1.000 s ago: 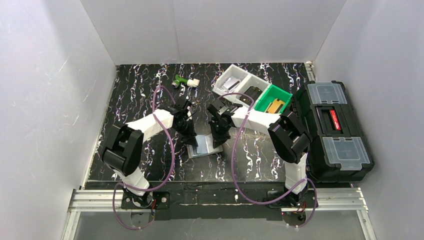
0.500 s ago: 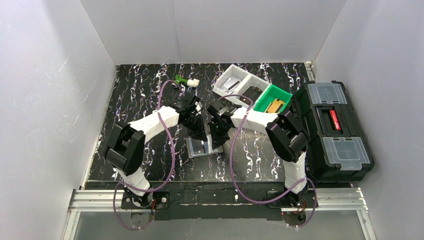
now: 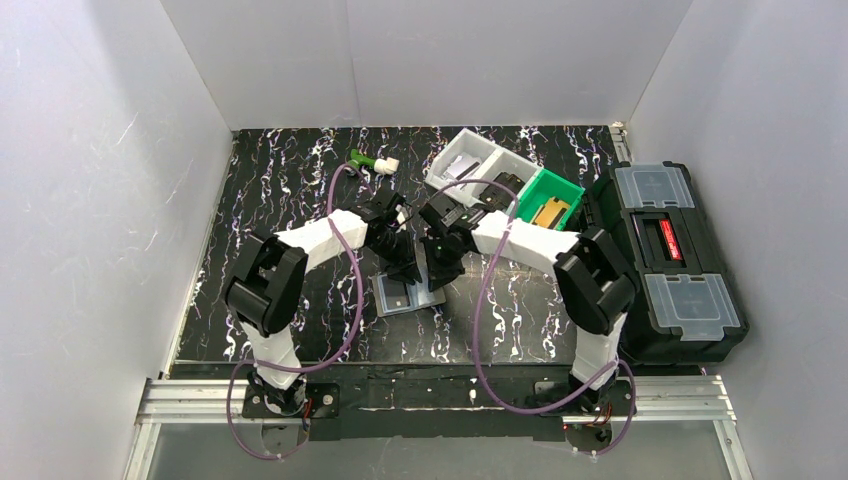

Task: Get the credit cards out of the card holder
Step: Remove the credit card from the card holder.

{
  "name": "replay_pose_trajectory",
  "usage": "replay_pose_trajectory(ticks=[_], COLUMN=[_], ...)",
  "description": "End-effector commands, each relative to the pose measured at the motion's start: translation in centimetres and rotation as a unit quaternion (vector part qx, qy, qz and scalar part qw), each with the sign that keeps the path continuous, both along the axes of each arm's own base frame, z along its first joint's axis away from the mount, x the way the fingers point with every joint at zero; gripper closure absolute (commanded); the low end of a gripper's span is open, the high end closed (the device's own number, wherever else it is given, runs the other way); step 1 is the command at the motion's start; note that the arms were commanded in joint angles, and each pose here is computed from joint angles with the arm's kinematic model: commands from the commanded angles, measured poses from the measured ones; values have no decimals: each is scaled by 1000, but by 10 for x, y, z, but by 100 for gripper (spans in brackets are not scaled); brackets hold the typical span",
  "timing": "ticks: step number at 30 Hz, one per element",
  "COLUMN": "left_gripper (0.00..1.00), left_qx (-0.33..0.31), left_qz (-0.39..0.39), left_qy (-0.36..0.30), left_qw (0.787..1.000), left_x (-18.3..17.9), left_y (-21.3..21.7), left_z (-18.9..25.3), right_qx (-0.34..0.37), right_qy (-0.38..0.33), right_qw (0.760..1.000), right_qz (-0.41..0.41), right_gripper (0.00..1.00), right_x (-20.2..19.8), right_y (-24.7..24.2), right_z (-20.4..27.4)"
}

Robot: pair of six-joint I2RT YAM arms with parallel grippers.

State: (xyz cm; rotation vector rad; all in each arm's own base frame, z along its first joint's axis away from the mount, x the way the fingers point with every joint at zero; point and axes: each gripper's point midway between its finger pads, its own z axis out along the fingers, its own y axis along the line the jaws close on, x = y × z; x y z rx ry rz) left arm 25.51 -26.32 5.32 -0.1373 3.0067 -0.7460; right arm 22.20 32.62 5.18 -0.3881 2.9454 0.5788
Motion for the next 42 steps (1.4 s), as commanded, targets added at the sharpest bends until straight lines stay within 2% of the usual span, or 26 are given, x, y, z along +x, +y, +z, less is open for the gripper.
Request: replay_pose_trajectory(ticks=[1,9,16,24,29,42], left_gripper=[75,57,50,38,34,36], left_qx=[-31,-63,-69,-67,-55,-15], left_qz=[-11,-26,-31,-43,-45,-29], left_qy=[-5,-10,8,7,-14,-48], left_qw=[999,998,997,997,997,998], left_x=[3,11,11,14,17,24], left_y=[-12,-27,-33,-34,-28,6], left_z=[13,18,8,7,20,43], right_qx=[20,20,10,20,34,75], right_qy=[-54,-85,-98,-89,-85,-64], right_qw=[998,996,995,996,996,995], right_qz=[-8,-10,-10,-3,3,22], right_gripper=[91,90,90,90,90,90], right_x=[11,11,9,6,5,2], right_y=[-5,-16,-27,-22,-17,4], right_z=[49,76,81,79,82,86])
